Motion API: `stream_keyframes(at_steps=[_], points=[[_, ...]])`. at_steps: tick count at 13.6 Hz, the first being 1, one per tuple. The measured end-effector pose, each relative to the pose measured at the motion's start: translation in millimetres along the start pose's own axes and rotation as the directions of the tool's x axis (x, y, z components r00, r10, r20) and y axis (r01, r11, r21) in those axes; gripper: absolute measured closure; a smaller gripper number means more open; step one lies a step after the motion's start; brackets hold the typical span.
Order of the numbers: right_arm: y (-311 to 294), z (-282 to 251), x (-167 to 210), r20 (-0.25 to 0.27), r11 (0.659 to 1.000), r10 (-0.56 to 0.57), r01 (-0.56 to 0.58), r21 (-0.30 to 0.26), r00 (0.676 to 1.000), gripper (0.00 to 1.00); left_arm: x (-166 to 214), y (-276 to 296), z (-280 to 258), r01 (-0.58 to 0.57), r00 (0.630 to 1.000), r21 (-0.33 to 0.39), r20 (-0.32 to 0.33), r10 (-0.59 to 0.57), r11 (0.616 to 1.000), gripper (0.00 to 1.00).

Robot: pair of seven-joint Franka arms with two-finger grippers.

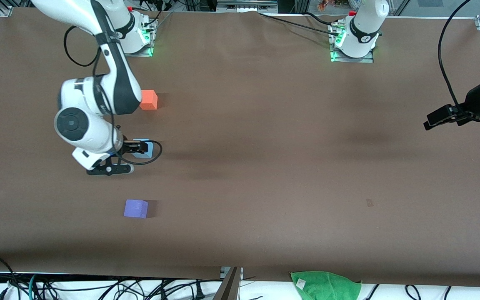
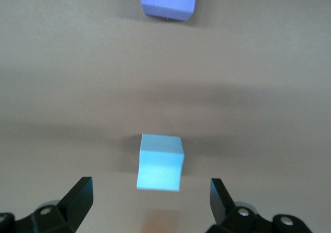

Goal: Place blue block between orange and purple blocks

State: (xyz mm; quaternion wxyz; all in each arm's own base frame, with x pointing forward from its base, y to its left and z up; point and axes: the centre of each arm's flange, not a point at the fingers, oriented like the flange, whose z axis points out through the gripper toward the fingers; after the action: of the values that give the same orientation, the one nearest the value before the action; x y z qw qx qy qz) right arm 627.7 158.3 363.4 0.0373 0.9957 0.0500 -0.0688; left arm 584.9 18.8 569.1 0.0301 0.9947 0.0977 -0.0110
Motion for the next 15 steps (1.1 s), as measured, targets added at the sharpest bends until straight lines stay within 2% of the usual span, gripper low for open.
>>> stream_keyframes(at_steps=[7, 12, 15], points=[[49.8, -122.5, -10.0, 0.052, 0.998, -0.057, 0.057, -0.008, 0.997, 0.00, 0.0, 0.0, 0.0, 0.000, 1.000, 0.000, 0.000, 0.000, 1.000, 0.00], [69.5, -165.7, -35.9, 0.078, 0.999, -0.036, 0.035, 0.015, 0.996, 0.00, 0.0, 0.0, 0.1, 0.000, 1.000, 0.000, 0.000, 0.000, 1.000, 0.00], [96.6, -185.7, -51.3, 0.075, 0.998, -0.014, 0.010, 0.056, 0.997, 0.00, 0.1, 0.1, 0.2, 0.000, 1.000, 0.000, 0.000, 0.000, 1.000, 0.00]])
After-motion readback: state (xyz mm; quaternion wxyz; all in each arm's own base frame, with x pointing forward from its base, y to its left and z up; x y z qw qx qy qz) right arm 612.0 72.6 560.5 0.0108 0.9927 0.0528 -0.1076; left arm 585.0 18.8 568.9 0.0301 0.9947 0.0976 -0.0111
